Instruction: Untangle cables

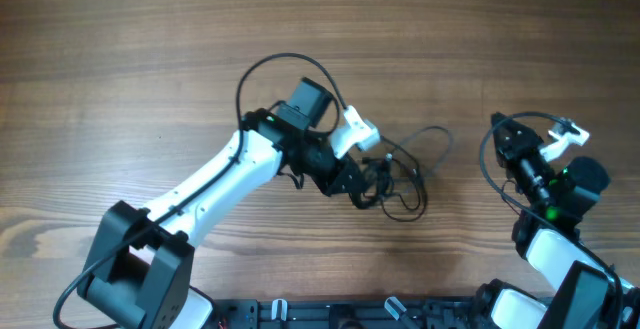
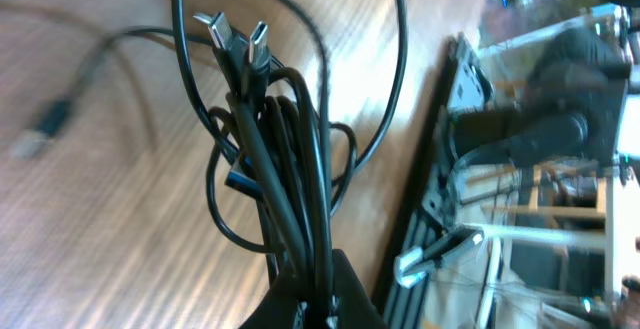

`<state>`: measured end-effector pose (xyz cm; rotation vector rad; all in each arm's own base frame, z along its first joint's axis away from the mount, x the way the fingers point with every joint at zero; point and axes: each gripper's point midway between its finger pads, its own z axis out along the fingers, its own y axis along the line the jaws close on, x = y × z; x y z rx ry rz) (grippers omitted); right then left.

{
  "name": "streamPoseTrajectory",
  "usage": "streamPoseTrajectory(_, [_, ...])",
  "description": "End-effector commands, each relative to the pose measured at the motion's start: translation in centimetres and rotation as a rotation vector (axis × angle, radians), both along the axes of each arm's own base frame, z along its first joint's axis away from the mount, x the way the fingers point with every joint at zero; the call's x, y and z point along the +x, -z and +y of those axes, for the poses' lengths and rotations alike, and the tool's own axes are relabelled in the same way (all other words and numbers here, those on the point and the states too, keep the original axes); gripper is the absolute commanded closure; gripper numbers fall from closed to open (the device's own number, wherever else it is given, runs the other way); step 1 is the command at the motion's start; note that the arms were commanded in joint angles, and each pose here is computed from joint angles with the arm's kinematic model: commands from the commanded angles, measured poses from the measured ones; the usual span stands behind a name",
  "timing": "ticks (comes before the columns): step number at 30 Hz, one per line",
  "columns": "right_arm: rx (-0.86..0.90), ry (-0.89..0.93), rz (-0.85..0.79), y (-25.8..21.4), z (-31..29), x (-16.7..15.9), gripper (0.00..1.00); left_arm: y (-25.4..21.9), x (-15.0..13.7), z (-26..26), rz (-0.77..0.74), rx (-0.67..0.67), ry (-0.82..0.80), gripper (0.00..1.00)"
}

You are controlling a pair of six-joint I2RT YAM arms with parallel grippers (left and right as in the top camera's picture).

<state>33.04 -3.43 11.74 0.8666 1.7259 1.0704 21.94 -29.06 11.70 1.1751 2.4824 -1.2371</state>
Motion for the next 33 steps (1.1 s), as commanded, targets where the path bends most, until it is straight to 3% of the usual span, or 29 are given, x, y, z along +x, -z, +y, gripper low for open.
streamPoseTrajectory(1, [-0.042,0.027,0.052,1.6,-0.9,-0.4,0.78,-1.3,2.9,1.1,0.001,-0.042,-0.114,0.96])
streamPoseTrajectory(4, [-0.039,-0.045,0.094,2.8,0.4,-1.1,0.68,-2.8,3.7,0.9,0.001,-0.137,-0.11,0.96])
streamPoseTrajectory(7, [-0.069,-0.182,0.093,3.4,2.6,-2.2,0.57,-5.7,3.9,0.0,-0.001,-0.317,-0.053,0.96])
streamPoseTrajectory(11, [-0.128,-0.407,-0.007,2.6,6.4,-3.4,0.39,-9.7,3.2,-0.1,0.019,-0.541,0.049,0.96])
streamPoseTrajectory(14, [-0.129,-0.509,-0.085,1.3,8.2,-4.0,0.36,-9.0,3.8,0.2,-0.026,-0.513,0.034,0.96])
streamPoseTrajectory(19, [-0.087,-0.653,-0.252,-3.1,10.5,-4.7,0.4,-6.9,4.4,0.4,-0.153,-0.418,0.042,0.96])
streamPoseTrajectory(25, [-0.052,-0.639,-0.375,-8.1,10.5,-4.6,0.4,-4.5,5.5,0.6,-0.222,-0.27,-0.001,0.96])
streamPoseTrajectory(33, [0.117,-0.583,-0.154,-4.9,12.0,-3.4,0.38,-4.7,3.9,-1.7,-0.26,-0.285,0.074,0.96])
